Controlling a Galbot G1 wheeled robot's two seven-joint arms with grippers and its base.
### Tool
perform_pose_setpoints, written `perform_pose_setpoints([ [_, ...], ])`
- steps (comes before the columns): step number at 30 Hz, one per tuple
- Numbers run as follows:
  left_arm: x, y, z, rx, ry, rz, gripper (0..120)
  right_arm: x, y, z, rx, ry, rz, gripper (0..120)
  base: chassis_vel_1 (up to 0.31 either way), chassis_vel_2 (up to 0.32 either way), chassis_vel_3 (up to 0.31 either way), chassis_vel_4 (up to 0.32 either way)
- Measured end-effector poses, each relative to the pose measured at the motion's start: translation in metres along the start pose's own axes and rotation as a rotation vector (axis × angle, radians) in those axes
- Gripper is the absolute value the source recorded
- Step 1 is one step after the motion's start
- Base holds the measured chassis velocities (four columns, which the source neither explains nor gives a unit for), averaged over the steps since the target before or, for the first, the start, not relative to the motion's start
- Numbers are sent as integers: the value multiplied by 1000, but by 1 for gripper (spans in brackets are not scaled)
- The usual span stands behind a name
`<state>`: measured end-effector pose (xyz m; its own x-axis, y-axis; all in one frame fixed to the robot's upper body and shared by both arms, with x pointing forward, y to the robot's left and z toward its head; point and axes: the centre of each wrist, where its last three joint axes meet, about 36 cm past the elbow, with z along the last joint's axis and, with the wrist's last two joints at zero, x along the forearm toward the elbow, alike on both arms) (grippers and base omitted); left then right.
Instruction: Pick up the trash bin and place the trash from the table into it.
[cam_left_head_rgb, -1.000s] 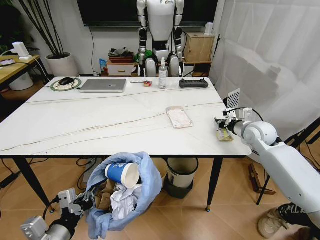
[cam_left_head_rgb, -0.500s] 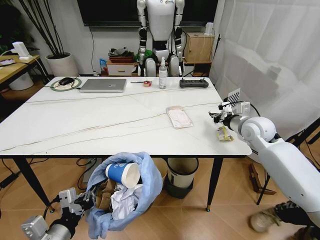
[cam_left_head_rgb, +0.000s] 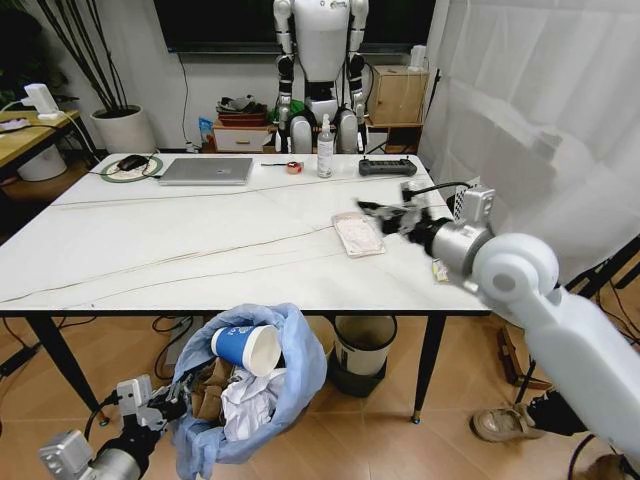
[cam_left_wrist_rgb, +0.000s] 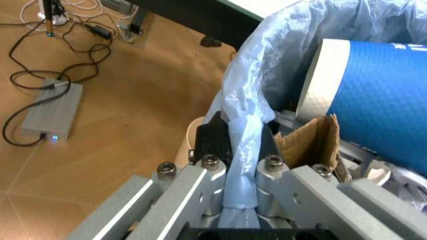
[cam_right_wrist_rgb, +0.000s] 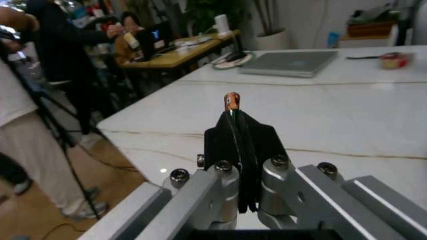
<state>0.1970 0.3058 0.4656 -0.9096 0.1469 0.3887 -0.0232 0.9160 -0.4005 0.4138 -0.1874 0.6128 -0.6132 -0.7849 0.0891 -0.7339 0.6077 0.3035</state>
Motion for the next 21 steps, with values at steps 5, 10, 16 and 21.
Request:
perform_pose_setpoints([
  [5,1,-2,1,13,6,-4,0,-14,33,35,-81,31,-150,0,0,0,0,0],
  [10,2,-3,2,21,10,-9,0,-25,45,63,-129,67,-222,0,0,0,0,0],
  [16,3,-3,2,30,7,-14,0,-31,59,85,-183,94,-298,0,0,0,0,0],
  [21,2,-4,1,34,5,-12,0,-26,70,96,-205,119,-342,0,0,0,0,0],
])
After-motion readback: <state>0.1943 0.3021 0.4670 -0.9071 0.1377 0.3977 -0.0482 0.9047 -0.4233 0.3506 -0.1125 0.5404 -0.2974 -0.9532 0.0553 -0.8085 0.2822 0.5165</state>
